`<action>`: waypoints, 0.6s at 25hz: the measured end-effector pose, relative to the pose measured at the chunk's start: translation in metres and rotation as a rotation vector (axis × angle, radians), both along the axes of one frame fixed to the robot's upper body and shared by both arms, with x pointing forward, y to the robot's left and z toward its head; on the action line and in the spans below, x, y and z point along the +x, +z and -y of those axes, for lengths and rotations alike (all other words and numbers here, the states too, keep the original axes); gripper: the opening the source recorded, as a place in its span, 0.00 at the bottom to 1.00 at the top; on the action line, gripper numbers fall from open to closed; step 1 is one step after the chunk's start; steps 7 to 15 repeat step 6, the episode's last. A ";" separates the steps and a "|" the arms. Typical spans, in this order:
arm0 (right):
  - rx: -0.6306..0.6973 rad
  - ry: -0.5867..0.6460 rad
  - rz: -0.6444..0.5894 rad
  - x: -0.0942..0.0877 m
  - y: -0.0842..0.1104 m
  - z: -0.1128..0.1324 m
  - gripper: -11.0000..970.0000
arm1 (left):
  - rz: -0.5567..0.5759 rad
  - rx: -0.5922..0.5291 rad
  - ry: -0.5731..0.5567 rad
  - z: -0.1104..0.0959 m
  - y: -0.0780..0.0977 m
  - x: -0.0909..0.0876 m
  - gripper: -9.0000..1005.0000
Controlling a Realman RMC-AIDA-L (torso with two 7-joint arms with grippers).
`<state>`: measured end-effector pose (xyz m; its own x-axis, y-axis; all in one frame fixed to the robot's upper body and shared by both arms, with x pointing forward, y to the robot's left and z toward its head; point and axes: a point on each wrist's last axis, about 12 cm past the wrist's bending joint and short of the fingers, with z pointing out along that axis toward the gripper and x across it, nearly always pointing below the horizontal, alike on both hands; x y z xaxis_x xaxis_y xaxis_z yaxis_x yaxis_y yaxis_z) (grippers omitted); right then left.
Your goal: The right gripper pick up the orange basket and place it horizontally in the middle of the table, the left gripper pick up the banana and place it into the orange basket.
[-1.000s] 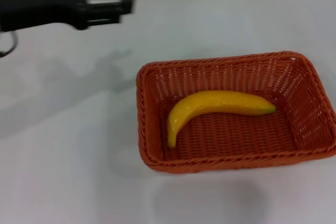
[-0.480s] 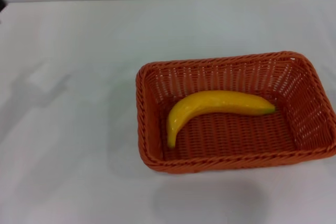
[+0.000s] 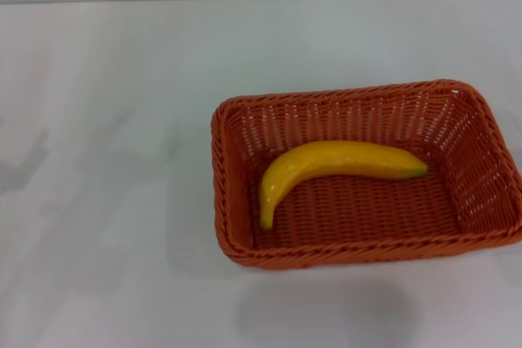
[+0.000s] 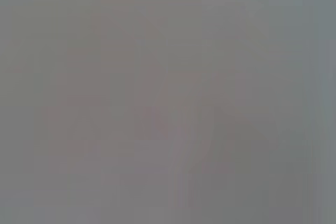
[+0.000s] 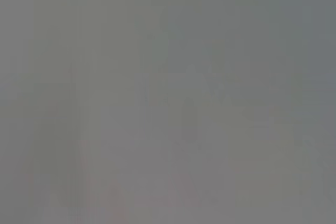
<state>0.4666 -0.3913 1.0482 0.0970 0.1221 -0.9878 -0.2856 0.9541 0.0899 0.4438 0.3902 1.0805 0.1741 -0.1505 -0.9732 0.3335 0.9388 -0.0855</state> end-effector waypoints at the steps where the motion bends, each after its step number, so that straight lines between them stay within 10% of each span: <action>1: 0.004 -0.004 0.000 0.000 0.000 0.000 0.74 | 0.002 0.004 0.006 0.000 0.000 0.000 0.81; 15: 0.034 -0.034 0.009 0.000 -0.001 0.000 0.74 | 0.013 0.013 0.033 0.000 -0.002 0.002 0.81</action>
